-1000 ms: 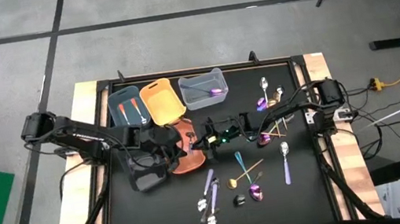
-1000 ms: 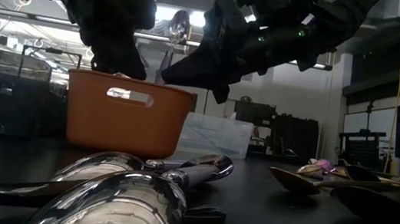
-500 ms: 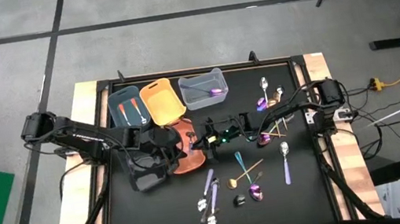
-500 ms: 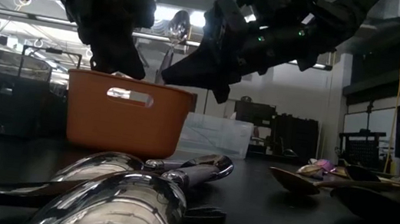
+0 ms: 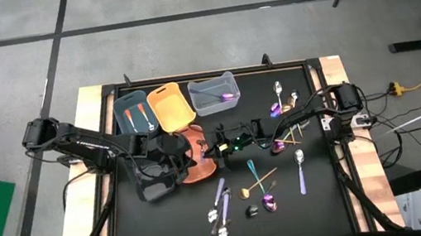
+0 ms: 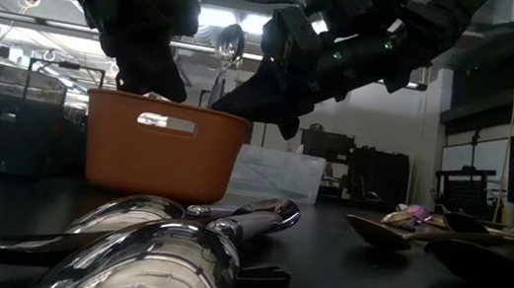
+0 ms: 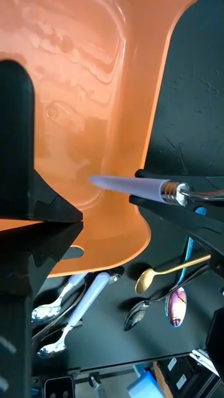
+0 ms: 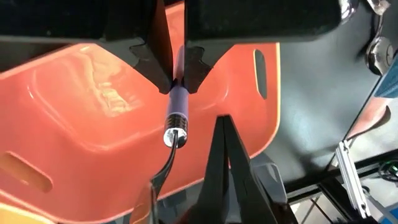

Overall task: Sort silverware by color (type)
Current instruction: Put the purple spoon into the orange bin, then put the gold spoon into the yellow bin

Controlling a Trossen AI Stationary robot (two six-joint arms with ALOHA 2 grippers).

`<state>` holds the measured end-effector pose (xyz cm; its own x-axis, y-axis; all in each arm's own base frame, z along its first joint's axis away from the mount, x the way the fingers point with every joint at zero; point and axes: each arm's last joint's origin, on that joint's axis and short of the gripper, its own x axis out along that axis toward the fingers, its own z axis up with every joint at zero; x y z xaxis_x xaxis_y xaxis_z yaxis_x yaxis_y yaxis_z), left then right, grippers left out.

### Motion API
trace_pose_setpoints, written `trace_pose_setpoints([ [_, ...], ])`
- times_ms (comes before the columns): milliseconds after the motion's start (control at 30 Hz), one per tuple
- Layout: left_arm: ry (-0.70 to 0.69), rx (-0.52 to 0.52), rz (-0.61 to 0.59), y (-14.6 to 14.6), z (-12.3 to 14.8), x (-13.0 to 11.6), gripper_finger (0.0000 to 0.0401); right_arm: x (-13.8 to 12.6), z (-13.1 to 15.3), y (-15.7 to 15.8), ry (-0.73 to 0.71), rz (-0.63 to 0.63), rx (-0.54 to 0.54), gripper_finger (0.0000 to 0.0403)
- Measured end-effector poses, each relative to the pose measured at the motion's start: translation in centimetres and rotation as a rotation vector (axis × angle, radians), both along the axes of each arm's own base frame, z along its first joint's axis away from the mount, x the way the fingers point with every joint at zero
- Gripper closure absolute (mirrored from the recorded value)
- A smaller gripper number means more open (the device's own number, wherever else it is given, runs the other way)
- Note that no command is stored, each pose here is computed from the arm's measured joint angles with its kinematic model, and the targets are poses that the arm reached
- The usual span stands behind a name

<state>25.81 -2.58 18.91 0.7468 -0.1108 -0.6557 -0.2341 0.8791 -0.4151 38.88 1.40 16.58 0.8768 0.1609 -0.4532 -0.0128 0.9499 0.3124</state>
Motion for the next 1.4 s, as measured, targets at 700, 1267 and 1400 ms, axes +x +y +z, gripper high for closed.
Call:
trace_pose_setpoints([
  [700, 0.0, 0.002, 0.001, 0.01, 0.0, 0.0, 0.0401, -0.21, -0.37, 0.0, 0.044, 0.003, 0.0, 0.0393],
  [1267, -0.007, 0.023, 0.016, 0.11, 0.11, -0.04, 0.0401, -0.18, -0.29, -0.12, 0.037, -0.035, -0.024, 0.0306],
  [1400, -0.039, 0.024, 0.014, 0.16, 0.93, -0.38, 0.0401, -0.17, -0.3, -0.18, 0.037, -0.053, -0.034, 0.0302],
])
